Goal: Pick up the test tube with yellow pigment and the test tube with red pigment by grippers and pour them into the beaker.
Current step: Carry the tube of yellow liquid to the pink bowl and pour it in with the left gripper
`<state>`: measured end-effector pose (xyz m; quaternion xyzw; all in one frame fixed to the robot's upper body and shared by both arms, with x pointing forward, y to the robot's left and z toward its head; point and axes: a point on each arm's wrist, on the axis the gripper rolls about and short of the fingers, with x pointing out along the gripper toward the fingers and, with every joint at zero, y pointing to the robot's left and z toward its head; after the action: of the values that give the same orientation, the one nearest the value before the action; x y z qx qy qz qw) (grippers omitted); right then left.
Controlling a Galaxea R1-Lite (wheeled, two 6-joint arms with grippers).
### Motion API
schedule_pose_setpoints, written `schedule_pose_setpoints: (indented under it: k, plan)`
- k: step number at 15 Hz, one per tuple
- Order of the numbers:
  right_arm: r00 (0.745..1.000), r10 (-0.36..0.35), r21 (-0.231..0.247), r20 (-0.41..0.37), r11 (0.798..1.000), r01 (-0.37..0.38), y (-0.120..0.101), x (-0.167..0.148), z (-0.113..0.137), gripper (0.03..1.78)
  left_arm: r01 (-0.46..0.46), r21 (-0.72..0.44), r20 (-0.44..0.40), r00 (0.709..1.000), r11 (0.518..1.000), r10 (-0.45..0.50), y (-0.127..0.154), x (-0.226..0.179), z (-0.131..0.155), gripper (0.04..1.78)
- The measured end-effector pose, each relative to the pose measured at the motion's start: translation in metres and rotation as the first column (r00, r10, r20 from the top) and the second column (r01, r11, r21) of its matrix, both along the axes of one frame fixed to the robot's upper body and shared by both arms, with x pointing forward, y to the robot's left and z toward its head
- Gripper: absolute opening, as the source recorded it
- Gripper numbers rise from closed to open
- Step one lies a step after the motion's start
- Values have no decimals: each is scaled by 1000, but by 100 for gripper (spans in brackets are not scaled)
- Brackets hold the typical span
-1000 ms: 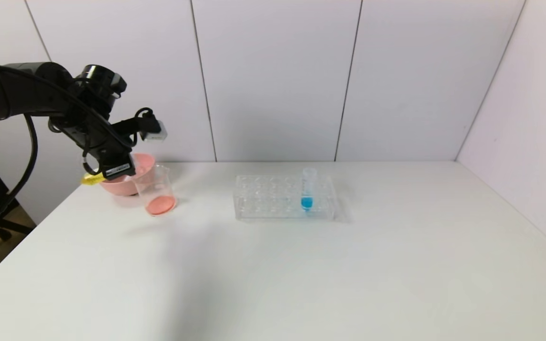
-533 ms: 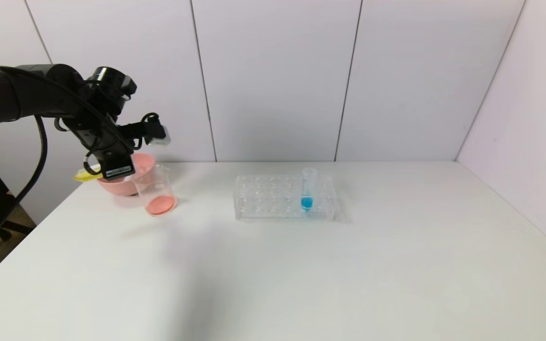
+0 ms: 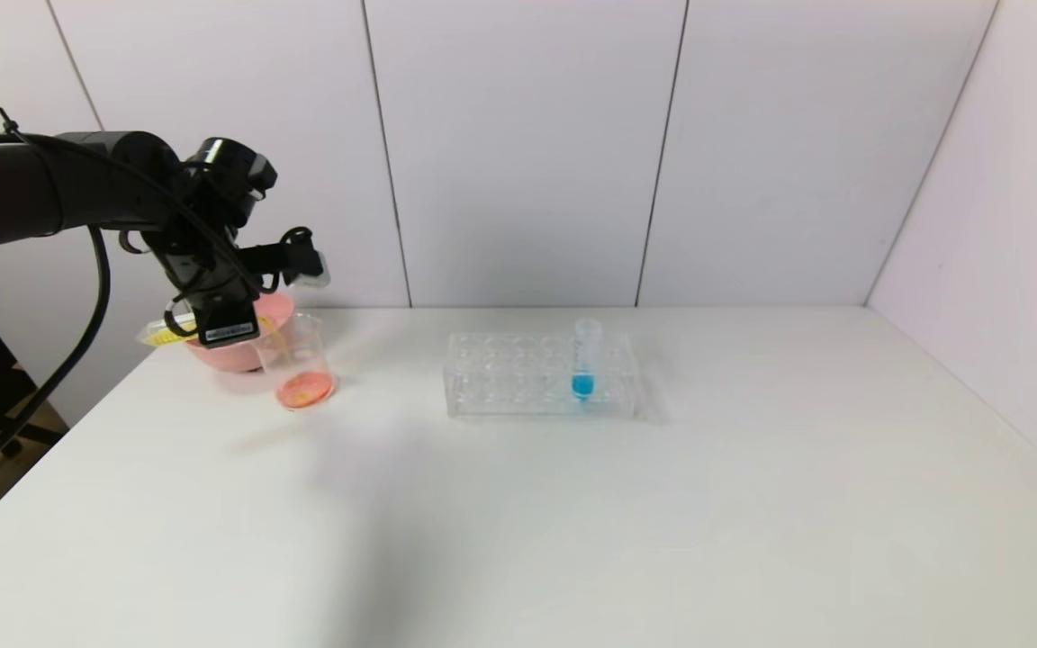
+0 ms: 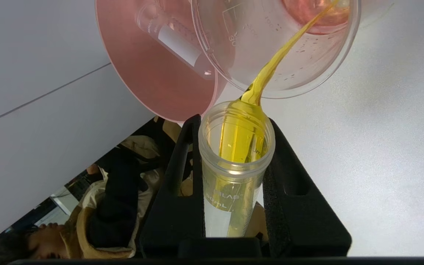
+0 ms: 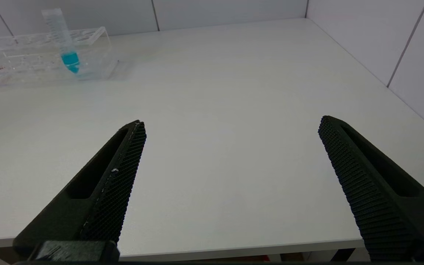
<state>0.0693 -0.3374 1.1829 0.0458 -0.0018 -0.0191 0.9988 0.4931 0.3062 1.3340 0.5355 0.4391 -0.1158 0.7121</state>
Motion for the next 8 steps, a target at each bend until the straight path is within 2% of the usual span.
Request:
schedule_pose_setpoints:
  k: [8]
  plan:
    - [1000, 0, 0, 0, 1000, 0, 0, 0, 0, 171, -18, 78, -28, 999, 997, 20, -9, -3, -2, 46]
